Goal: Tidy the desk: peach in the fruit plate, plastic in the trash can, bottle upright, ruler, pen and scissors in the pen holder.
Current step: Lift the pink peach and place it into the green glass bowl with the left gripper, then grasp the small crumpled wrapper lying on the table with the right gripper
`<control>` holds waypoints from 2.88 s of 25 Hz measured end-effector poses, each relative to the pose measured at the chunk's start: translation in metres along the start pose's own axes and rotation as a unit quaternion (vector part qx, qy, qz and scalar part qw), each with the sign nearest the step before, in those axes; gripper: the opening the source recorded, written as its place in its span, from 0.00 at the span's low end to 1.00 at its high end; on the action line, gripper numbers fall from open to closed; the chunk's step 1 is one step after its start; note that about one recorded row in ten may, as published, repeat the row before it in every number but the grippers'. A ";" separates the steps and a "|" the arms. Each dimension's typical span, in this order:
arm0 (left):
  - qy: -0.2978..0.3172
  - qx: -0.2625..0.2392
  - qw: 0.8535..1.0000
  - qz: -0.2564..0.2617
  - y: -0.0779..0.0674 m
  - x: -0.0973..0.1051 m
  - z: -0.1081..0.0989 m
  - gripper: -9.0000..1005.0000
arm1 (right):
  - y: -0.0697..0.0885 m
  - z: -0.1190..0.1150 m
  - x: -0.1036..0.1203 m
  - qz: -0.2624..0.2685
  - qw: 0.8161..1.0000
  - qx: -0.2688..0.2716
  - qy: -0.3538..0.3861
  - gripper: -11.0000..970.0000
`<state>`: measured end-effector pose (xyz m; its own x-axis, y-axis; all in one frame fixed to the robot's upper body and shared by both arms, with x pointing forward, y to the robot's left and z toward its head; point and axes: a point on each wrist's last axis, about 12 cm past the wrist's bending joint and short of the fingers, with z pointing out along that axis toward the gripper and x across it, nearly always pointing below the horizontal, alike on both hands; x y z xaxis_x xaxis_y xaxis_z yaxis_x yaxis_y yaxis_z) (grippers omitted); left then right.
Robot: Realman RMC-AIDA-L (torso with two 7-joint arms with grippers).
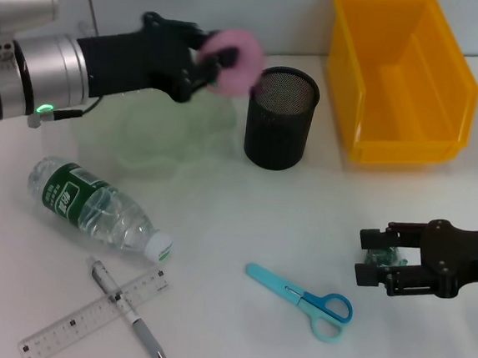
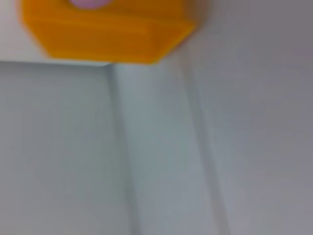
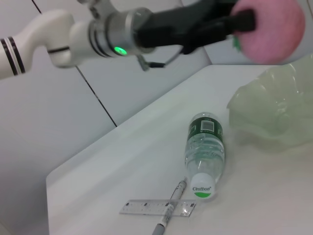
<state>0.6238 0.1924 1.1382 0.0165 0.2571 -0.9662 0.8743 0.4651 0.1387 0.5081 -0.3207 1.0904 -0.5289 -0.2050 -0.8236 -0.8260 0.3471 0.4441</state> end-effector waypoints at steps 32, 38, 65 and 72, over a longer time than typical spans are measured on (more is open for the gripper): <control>0.100 -0.137 0.981 -0.099 0.015 0.054 0.003 0.77 | -0.001 0.005 -0.003 -0.010 1.000 -0.009 0.018 0.75; 0.052 -0.083 0.986 -0.138 0.009 0.040 -0.005 0.86 | -0.001 0.006 -0.004 -0.010 1.000 -0.009 0.018 0.75; 0.104 0.264 0.945 -0.165 -0.072 0.041 -0.053 0.86 | -0.003 0.003 -0.007 -0.018 0.999 -0.004 0.029 0.74; 0.095 0.262 0.948 -0.154 -0.074 0.044 -0.053 0.86 | -0.006 0.008 -0.045 -0.010 0.996 -0.008 0.087 0.74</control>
<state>0.5336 0.2142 1.0972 -0.3223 0.3489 -0.8800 0.9454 0.0718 -0.3178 0.5380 -0.3065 1.1224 -0.5363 -0.3687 -0.7592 -0.8394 0.3272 0.4340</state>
